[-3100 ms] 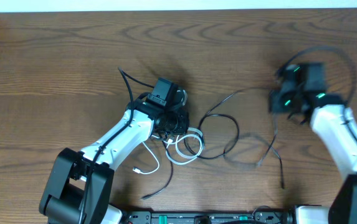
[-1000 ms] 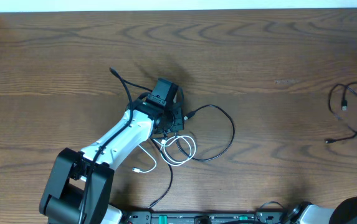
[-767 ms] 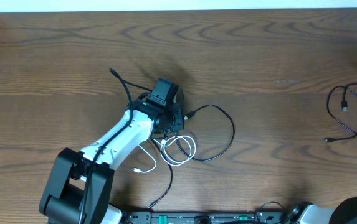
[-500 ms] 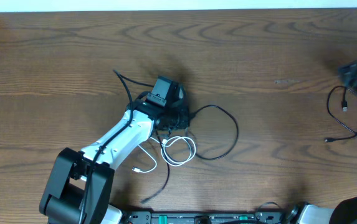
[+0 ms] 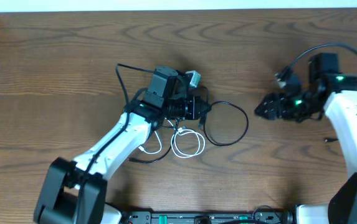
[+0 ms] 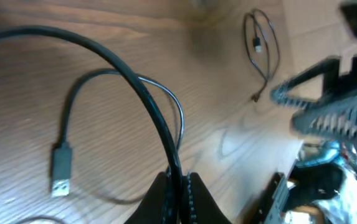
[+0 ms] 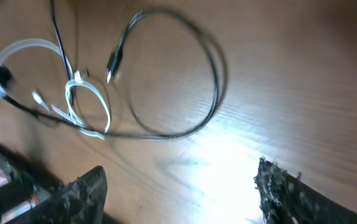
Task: Untangle cables
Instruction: 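Move the right gripper back toward the cables at center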
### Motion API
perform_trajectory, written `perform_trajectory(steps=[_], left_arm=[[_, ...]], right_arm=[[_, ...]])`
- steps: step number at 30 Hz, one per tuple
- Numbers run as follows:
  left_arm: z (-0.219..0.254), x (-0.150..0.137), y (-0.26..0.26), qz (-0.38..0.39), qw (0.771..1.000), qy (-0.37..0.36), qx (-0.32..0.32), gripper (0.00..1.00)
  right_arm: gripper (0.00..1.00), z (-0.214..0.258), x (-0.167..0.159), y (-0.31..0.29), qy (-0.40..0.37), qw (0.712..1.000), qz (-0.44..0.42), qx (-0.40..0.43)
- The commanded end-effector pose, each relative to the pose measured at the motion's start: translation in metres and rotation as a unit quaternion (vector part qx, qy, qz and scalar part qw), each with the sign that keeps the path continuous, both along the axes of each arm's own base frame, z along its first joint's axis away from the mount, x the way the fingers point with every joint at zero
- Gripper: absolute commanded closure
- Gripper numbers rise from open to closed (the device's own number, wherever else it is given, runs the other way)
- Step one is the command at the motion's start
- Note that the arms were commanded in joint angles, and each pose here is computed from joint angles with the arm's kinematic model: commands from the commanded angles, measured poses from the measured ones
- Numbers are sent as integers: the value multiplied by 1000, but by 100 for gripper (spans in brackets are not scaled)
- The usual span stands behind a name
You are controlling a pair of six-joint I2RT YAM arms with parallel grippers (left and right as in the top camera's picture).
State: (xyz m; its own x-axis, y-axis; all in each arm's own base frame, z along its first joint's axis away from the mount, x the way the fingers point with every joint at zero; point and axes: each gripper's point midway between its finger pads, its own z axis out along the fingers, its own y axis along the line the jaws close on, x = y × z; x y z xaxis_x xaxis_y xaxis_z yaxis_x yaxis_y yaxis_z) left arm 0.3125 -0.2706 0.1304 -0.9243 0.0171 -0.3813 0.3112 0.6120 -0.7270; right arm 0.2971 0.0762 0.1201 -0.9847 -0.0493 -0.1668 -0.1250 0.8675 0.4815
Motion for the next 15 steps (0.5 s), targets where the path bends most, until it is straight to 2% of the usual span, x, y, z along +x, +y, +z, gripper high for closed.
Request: perform_trajectory(steps=[1,4,10,12,15], left_arm=[[35,21,9,41,998,-54,20,93],[64,26,9,53,996,-68,12,93],[110,32,3,71,992,-96,-37,92],[123,22,-6,43,992,-97,-66,93],[144,5,-23,-19,987,-109,-117,92]], right_arm=[[27,-9,-11,18,6,999,38,-1],[32,-11,-14,31,17,999,39,2],[29,-11,-17,57,17,999,50,9],[24,-10,-18,65,1,997,80,8],[23,-10,-22,73,-37,987,159,3]])
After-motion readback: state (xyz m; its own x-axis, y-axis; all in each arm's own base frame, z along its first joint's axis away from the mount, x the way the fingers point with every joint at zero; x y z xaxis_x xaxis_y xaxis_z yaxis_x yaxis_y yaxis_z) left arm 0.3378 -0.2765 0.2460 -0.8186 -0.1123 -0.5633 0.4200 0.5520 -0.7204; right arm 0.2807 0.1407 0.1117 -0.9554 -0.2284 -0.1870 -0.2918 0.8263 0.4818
